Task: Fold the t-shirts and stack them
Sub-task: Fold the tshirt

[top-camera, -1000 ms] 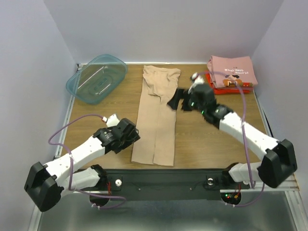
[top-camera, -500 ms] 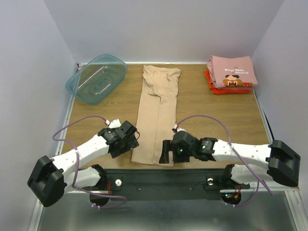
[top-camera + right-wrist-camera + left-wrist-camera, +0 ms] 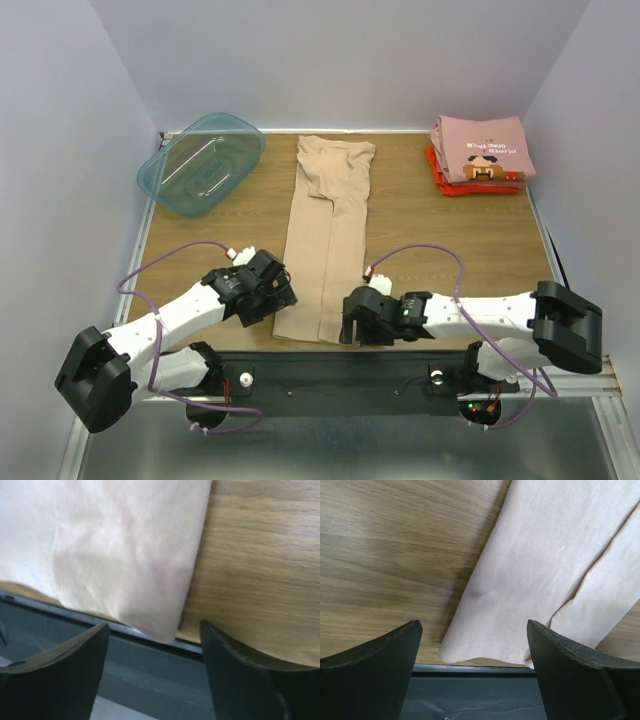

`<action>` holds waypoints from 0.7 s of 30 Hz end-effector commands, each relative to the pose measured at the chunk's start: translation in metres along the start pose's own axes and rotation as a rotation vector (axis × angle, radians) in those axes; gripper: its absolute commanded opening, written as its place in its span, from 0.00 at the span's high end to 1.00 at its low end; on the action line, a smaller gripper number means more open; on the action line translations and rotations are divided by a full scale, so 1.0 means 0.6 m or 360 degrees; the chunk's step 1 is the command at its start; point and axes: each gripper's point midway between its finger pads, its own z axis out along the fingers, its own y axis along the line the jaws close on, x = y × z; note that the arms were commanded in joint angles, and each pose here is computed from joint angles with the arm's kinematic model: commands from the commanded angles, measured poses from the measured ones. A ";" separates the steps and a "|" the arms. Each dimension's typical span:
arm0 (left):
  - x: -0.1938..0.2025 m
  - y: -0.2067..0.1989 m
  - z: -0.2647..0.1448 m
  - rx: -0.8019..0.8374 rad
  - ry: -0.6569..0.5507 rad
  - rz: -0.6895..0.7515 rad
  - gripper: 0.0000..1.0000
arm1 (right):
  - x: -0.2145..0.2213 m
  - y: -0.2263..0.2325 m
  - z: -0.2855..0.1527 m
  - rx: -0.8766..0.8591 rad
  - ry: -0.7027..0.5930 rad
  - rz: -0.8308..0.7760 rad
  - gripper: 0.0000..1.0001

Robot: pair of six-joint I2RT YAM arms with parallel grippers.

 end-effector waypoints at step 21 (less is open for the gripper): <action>0.102 -0.025 -0.003 0.0282 0.0355 0.0049 0.01 | -0.014 -0.098 -0.035 0.0259 -0.0186 0.0112 1.00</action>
